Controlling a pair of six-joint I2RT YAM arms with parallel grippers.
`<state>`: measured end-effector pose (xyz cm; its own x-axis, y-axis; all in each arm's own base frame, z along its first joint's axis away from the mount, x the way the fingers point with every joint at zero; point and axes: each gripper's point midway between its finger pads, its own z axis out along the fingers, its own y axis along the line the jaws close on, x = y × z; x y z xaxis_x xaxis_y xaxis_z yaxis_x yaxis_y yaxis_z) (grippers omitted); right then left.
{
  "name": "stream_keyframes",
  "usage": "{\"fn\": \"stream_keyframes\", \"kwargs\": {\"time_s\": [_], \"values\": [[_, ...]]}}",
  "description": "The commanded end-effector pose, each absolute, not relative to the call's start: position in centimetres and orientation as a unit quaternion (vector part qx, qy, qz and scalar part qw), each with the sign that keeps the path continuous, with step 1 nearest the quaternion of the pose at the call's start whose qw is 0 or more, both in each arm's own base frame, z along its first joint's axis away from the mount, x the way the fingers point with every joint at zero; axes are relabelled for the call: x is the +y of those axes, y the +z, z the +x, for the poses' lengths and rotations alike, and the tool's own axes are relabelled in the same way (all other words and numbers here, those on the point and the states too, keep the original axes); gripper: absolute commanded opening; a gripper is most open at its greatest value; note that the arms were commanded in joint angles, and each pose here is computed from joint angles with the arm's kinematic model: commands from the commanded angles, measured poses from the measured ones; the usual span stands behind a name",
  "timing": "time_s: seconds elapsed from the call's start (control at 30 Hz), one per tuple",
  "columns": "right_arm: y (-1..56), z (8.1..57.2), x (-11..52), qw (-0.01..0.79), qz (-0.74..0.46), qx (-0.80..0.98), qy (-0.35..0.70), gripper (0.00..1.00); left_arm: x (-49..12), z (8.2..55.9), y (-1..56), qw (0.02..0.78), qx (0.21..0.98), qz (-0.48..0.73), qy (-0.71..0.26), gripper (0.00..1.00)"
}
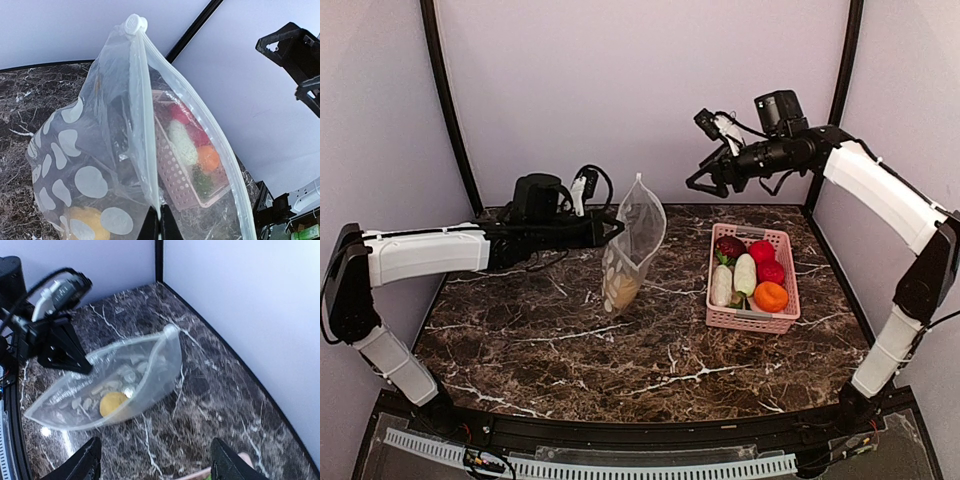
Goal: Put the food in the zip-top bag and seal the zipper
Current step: Pick up the fake fruit from the bin.
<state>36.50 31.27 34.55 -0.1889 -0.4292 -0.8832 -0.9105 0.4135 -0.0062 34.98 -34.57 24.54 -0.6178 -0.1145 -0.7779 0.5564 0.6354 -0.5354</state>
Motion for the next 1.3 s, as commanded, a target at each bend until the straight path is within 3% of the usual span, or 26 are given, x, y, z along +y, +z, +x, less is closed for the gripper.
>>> {"fn": "stream_keyframes", "kwargs": {"time_s": [0.0, 0.2, 0.4, 1.0, 1.27], "values": [[29.0, 36.8, 26.8, 0.376, -0.441, 0.780, 0.235, 0.69, -34.8, 35.1, 24.5, 0.412, 0.808, 0.150, -0.393, 0.01], [22.9, 39.3, 20.0, 0.316, -0.338, 0.864, 0.199, 0.62, -34.8, 35.1, 24.5, 0.412, 0.808, 0.151, -0.393, 0.01], [18.9, 39.3, 17.5, 0.261, -0.261, 0.896, 0.248, 0.60, -34.9, 35.1, 24.3, 0.409, 0.810, 0.152, -0.391, 0.01], [16.6, 44.6, 17.8, 0.344, -0.520, 0.775, 0.105, 0.64, -35.0, 35.0, 24.4, 0.409, 0.808, 0.158, -0.394, 0.01], [11.3, 45.8, 18.2, 0.313, -0.598, 0.738, 0.023, 0.64, -35.0, 35.1, 24.2, 0.409, 0.809, 0.161, -0.390, 0.01]]}}
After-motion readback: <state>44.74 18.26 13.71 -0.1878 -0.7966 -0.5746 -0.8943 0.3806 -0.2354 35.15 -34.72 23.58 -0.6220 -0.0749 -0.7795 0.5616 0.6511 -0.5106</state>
